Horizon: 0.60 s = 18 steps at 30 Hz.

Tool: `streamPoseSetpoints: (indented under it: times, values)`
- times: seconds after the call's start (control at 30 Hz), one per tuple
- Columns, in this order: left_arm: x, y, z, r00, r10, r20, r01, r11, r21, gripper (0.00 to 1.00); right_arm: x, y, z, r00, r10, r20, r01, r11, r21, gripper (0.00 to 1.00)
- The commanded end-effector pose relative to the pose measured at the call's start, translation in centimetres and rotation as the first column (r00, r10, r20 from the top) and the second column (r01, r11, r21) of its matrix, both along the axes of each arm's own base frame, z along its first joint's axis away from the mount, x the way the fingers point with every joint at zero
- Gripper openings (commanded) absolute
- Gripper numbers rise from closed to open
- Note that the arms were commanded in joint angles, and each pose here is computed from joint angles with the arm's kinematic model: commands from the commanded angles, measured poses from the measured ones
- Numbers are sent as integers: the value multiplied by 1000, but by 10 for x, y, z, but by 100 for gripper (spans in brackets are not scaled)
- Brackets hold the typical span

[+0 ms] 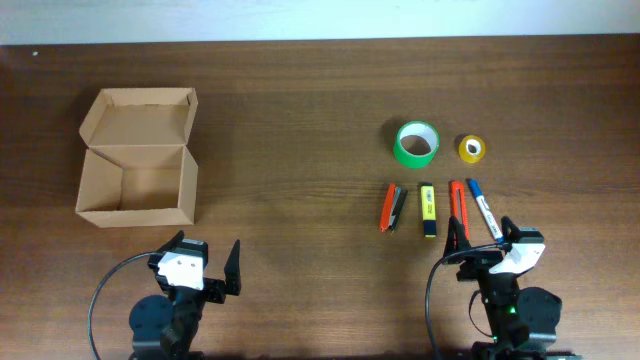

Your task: Pack container

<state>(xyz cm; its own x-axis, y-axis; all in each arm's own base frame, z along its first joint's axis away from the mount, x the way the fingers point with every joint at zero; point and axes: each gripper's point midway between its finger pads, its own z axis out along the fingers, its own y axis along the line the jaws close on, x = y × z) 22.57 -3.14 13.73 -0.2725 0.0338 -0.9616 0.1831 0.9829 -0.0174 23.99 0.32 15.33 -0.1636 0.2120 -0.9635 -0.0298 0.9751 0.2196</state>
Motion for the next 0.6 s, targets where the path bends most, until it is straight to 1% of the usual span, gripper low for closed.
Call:
streamPoseSetpoints:
  times: [0.0, 0.1, 0.17, 0.27, 0.4, 0.5, 0.57]
  values:
    - [0, -4, -3, 1000, -22, -2, 22, 1000, -1, 100, -3, 2, 0, 998, 6, -64, -3, 999, 39, 99]
    - [0, -4, -3, 1000, -22, -2, 22, 1000, -1, 100, -2, 2, 18, 996, 8, -83, -6, 1000, 30, 99]
    - [0, -4, -3, 1000, -22, -2, 22, 1000, -1, 100, 2, 2, 39, 996, 14, -84, -12, 999, 32, 99]
    - [0, -4, -3, 1000, -22, -2, 22, 1000, -1, 100, 12, 12, 82, 995, 77, -67, -74, 996, 45, 99]
    - [0, -4, -3, 1000, -22, -2, 22, 1000, -1, 100, 22, 37, 135, 973, 232, -18, -230, 971, 65, 99]
    - [0, -4, -3, 1000, -22, -2, 22, 1000, -1, 100, 28, 59, 176, 925, 377, 44, -379, 923, 65, 99]
    - [0, -4, -3, 1000, -22, -2, 22, 1000, -1, 100, 34, 68, 190, 897, 439, 52, -441, 894, 72, 100]
